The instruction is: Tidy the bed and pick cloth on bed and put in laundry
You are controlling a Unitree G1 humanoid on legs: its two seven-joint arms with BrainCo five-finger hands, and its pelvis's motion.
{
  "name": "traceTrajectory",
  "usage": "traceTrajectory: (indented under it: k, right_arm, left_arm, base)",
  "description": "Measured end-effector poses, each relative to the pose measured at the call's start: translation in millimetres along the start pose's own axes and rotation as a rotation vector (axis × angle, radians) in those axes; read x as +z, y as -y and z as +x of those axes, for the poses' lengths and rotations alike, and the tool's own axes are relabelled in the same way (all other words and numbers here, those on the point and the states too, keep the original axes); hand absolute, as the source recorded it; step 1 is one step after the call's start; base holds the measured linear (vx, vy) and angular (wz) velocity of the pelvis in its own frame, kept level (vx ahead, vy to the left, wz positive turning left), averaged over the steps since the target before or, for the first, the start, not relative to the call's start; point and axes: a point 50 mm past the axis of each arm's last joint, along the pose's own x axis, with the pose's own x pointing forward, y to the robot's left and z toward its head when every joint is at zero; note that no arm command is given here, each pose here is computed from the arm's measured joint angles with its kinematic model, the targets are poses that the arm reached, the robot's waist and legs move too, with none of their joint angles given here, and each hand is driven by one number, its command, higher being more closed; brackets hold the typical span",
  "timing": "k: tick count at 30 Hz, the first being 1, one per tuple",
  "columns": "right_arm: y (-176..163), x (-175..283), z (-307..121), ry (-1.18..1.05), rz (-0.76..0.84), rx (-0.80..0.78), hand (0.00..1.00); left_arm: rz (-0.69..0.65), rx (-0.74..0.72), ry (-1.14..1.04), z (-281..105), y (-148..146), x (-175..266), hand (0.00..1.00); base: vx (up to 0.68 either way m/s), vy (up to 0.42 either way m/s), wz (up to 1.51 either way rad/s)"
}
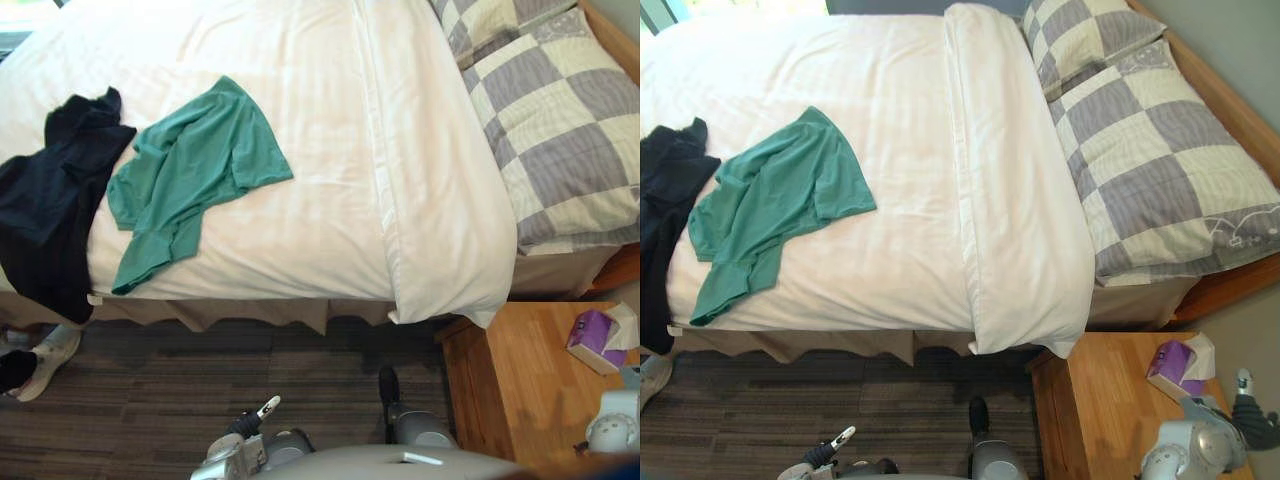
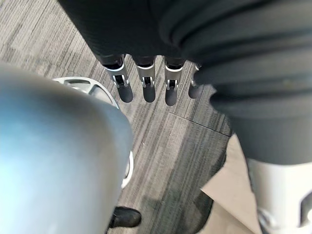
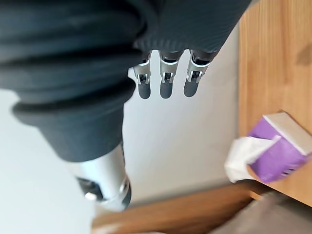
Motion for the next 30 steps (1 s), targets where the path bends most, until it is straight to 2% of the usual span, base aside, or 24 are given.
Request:
traceTrajectory:
  k: [1,4,5,8,12,14,18,20,23,26,30]
  right_arm:
    - [0,1,0,0.006,0.007,0.007,1.0]
    - [-16,3,-4,0.007,0.051,0.131,1.0]
    - [-33,5,-12,-0.001,0.087,0.276,1.0]
    - [-67,2,-32,-0.056,0.168,0.555,1.0]
    - [-113,-12,-73,-0.229,0.388,0.885,1.0]
    - [-129,-15,-89,-0.297,0.501,0.989,1.0]
    - [-168,-5,-120,-0.35,0.677,1.136,1.0]
    - [-205,19,-143,-0.314,0.777,1.231,1.0]
    - [-235,52,-157,-0.225,0.923,1.258,1.0]
    - [-248,77,-164,-0.203,1.093,1.244,1.0]
    - [-253,99,-160,-0.187,1.244,1.216,1.0]
  left_arm:
    - [-0.001,0.0,-0.004,0,0,-2,0.0]
    - [0.001,0.002,-0.018,-1,-2,-6,0.0]
    - [0.003,0.006,-0.027,-2,-3,-9,0.0]
    - [0.031,0.008,-0.042,-2,-4,-12,0.0]
    - [0.082,0.007,-0.047,-2,-4,-11,0.0]
    - [0.093,0.016,-0.05,-2,-4,-12,0.0]
    - [0.118,0.022,-0.057,0,0,-10,0.0]
    - [0.097,0.011,-0.047,2,5,-3,0.0]
    - [0.066,-0.024,0.015,6,18,22,0.0]
    - [0.04,-0.063,0.078,6,30,43,0.0]
    - [0.037,-0.115,0.164,4,49,66,0.0]
  base:
    - [0.07,0.0,0.01]
    - [0.05,0.004,0.05]
    - [0.03,0.006,0.09]
    - [0.02,-0.002,0.16]
    - [-0.01,-0.008,0.15]
    - [-0.04,-0.02,0.2]
    - [-0.04,-0.026,0.34]
    - [-0.08,-0.029,0.22]
    - [-0.11,-0.054,0.31]
    - [-0.08,-0.057,0.28]
    - [-0.05,-0.032,0.11]
